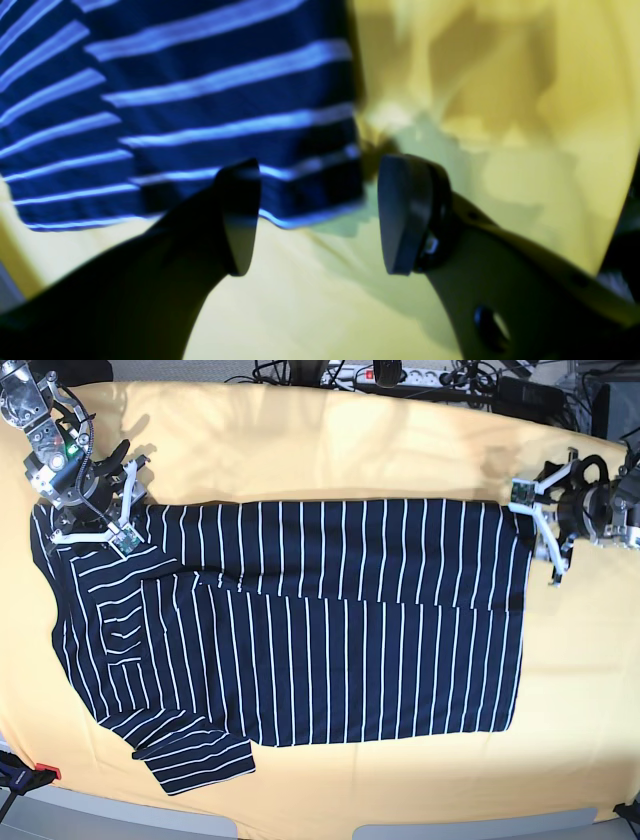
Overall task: Fold the T-shirt properly
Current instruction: 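Regrasp the folded edge with both grippers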
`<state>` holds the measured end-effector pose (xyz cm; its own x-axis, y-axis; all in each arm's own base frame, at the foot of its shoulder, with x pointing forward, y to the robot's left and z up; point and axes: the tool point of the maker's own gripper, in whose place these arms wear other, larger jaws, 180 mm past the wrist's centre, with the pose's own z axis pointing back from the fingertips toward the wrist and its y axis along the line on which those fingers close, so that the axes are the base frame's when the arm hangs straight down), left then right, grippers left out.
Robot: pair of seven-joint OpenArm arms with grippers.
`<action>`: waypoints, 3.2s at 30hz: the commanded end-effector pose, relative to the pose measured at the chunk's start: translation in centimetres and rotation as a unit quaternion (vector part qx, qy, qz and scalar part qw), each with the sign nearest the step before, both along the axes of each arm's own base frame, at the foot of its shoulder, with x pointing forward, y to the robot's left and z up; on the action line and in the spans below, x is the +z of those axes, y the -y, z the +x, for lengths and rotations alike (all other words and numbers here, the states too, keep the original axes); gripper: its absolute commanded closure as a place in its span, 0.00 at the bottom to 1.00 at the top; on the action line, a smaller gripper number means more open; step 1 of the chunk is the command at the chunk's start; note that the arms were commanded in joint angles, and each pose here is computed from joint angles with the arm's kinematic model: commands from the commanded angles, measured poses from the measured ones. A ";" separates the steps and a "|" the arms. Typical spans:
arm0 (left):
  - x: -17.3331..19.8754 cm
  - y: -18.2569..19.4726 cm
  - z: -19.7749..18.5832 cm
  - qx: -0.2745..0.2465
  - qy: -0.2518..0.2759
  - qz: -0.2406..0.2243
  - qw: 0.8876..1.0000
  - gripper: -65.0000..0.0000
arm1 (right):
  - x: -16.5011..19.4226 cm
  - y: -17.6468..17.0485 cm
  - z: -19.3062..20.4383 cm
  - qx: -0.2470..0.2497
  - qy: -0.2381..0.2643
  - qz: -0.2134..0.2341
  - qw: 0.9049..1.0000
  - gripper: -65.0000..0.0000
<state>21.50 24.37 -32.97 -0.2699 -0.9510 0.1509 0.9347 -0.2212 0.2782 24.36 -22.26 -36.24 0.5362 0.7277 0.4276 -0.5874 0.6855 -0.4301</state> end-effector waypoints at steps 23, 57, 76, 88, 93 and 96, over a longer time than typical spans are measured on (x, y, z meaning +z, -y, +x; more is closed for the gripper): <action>0.8 2.1 2.3 0.023 0.068 -0.037 0.997 0.52 | 1.2 0.1 0.9 0.005 0.023 -0.003 1.000 0.45; -0.2 -0.8 2.3 -0.010 0.079 -0.001 0.997 0.52 | 1.1 0.0 0.8 -0.001 0.022 0.001 1.000 0.45; 0.7 0.1 2.6 0.012 0.077 -0.020 0.997 0.52 | 0.7 -0.9 0.6 0.000 0.017 0.012 1.000 0.45; 0.8 0.1 2.9 0.015 0.085 -0.021 0.996 0.80 | 0.9 0.0 0.9 0.002 0.027 -0.019 0.999 0.45; 1.2 0.2 3.6 0.024 0.106 -0.027 0.994 1.00 | 1.2 2.8 0.9 0.001 0.025 -0.112 0.993 0.45; 1.2 0.2 3.6 0.024 0.106 -0.027 0.994 1.00 | 1.2 4.4 0.2 0.001 0.003 -0.144 0.990 0.45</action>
